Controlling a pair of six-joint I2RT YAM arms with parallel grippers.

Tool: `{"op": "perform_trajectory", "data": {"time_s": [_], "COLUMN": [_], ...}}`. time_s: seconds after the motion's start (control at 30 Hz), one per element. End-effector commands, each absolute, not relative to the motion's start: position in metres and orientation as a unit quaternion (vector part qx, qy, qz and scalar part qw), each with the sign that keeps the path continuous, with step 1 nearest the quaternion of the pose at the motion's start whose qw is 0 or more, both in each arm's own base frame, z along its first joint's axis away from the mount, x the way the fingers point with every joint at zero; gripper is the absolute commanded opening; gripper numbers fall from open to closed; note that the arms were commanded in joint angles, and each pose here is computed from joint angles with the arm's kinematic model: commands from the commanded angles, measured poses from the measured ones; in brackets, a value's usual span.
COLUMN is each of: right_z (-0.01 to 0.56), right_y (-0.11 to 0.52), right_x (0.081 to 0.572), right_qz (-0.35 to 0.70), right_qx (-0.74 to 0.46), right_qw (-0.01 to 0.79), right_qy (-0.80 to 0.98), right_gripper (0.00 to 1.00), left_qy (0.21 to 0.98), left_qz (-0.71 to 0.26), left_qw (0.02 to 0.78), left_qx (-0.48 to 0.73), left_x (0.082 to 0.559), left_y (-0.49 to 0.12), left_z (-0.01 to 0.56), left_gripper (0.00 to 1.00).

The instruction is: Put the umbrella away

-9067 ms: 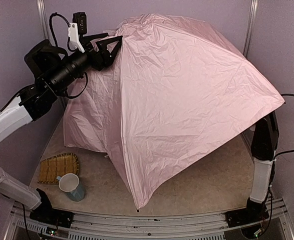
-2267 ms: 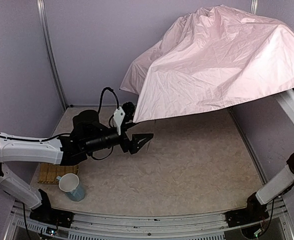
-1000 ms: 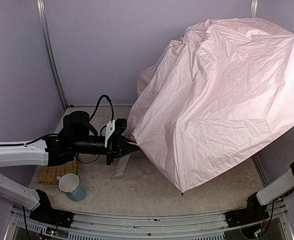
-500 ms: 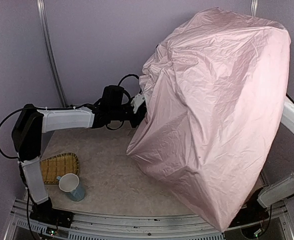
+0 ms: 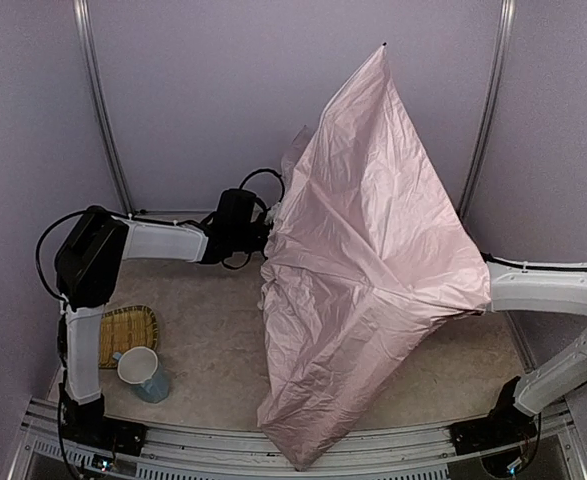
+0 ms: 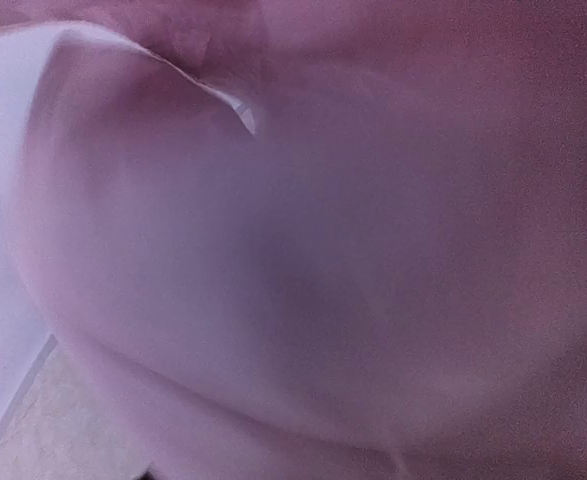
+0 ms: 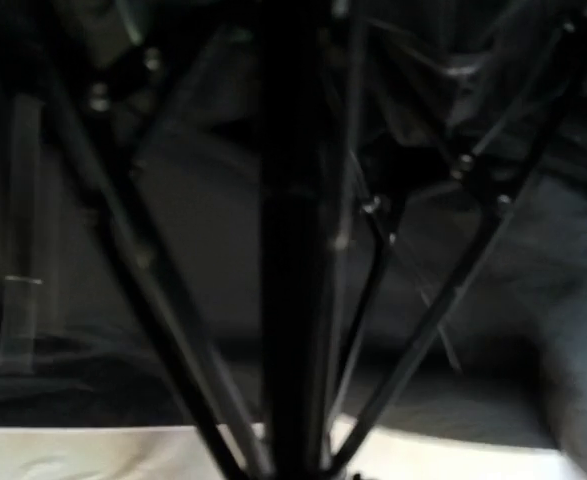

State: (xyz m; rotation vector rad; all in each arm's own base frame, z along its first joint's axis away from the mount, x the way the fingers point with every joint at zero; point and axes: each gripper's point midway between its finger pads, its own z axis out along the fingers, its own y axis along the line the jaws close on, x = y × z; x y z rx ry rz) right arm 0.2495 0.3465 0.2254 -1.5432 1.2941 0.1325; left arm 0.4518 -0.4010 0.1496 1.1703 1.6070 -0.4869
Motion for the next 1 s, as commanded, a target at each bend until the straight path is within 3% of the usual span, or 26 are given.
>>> {"op": "perform_trajectory", "data": {"time_s": [0.0, 0.2, 0.43, 0.57, 0.77, 0.93, 0.97], "right_z": [0.148, 0.097, 0.068, 0.065, 0.061, 0.081, 0.089], "right_y": [0.358, 0.360, 0.354, 0.357, 0.360, 0.379, 0.381], "right_x": [0.241, 0.244, 0.245, 0.240, 0.252, 0.284, 0.291], "right_qz": [0.112, 0.139, 0.186, 0.218, 0.191, 0.176, 0.178], "right_qx": [-0.641, -0.623, -0.593, -0.590, -0.602, -0.582, -0.573], "right_qw": [0.440, 0.348, 0.265, 0.221, 0.200, 0.220, 0.228], "right_qy": [0.619, 0.687, 0.737, 0.745, 0.749, 0.763, 0.767], "right_gripper": [0.00, 0.00, 0.00, 0.00, 0.01, 0.64, 0.88], "left_qy": [0.708, 0.772, 0.754, 0.714, 0.594, 0.602, 0.611], "left_qz": [-0.118, -0.035, -0.060, -0.139, -0.324, -0.357, -0.366], "left_qw": [0.575, 0.595, 0.631, 0.646, 0.600, 0.572, 0.566], "left_qx": [0.392, 0.221, 0.169, 0.231, 0.426, 0.428, 0.415], "left_x": [0.507, 0.566, 0.561, 0.502, 0.349, 0.317, 0.318], "left_y": [-0.366, -0.277, -0.237, -0.261, -0.329, -0.339, -0.338], "left_z": [0.176, 0.190, 0.239, 0.283, 0.295, 0.282, 0.283], "left_gripper": [0.81, 0.97, 0.99, 0.95, 0.95, 0.96, 0.96]}}
